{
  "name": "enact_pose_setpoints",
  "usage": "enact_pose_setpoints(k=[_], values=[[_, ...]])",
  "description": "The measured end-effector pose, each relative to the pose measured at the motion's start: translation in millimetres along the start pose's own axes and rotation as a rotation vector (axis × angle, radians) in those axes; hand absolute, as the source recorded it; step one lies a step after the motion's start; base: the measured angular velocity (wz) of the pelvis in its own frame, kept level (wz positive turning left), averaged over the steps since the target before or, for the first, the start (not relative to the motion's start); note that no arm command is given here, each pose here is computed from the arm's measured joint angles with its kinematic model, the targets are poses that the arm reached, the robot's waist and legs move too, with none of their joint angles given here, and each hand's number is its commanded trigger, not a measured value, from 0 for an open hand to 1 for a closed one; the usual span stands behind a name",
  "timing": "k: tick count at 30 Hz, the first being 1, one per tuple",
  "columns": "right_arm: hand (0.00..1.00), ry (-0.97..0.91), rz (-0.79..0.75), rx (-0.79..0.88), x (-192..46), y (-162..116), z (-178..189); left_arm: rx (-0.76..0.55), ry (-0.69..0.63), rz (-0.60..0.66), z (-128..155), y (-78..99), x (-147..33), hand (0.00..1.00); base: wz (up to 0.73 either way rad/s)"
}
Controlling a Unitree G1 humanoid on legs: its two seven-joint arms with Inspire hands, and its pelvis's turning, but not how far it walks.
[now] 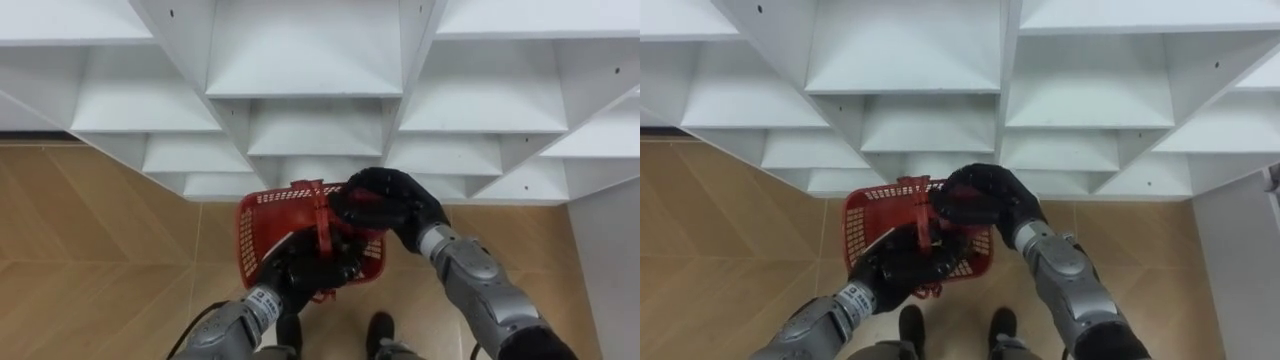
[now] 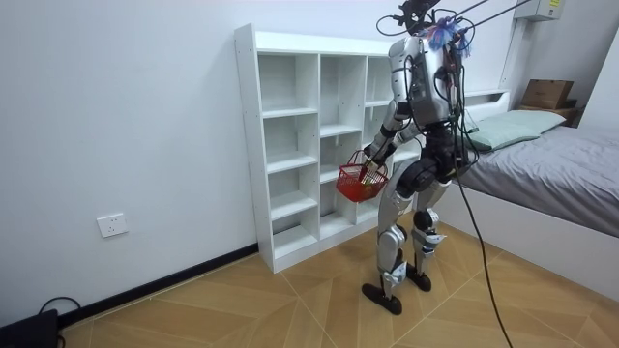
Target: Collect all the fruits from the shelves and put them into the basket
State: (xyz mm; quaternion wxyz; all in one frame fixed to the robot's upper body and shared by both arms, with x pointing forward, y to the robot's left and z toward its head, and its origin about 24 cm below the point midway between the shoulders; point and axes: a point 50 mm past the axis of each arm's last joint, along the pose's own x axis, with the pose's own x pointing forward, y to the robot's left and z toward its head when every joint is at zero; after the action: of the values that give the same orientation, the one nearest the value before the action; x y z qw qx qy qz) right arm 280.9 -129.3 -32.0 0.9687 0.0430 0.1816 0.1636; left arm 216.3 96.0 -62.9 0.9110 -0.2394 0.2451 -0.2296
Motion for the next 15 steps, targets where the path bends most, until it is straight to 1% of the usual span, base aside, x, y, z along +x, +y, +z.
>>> enact_pose_setpoints(k=[15], values=[[0.00,-0.004,0.001,0.014,1.0,3.3,-0.2,-0.002,-0.005,-0.012,1.3,0.7,-0.4,1.00,0.00]])
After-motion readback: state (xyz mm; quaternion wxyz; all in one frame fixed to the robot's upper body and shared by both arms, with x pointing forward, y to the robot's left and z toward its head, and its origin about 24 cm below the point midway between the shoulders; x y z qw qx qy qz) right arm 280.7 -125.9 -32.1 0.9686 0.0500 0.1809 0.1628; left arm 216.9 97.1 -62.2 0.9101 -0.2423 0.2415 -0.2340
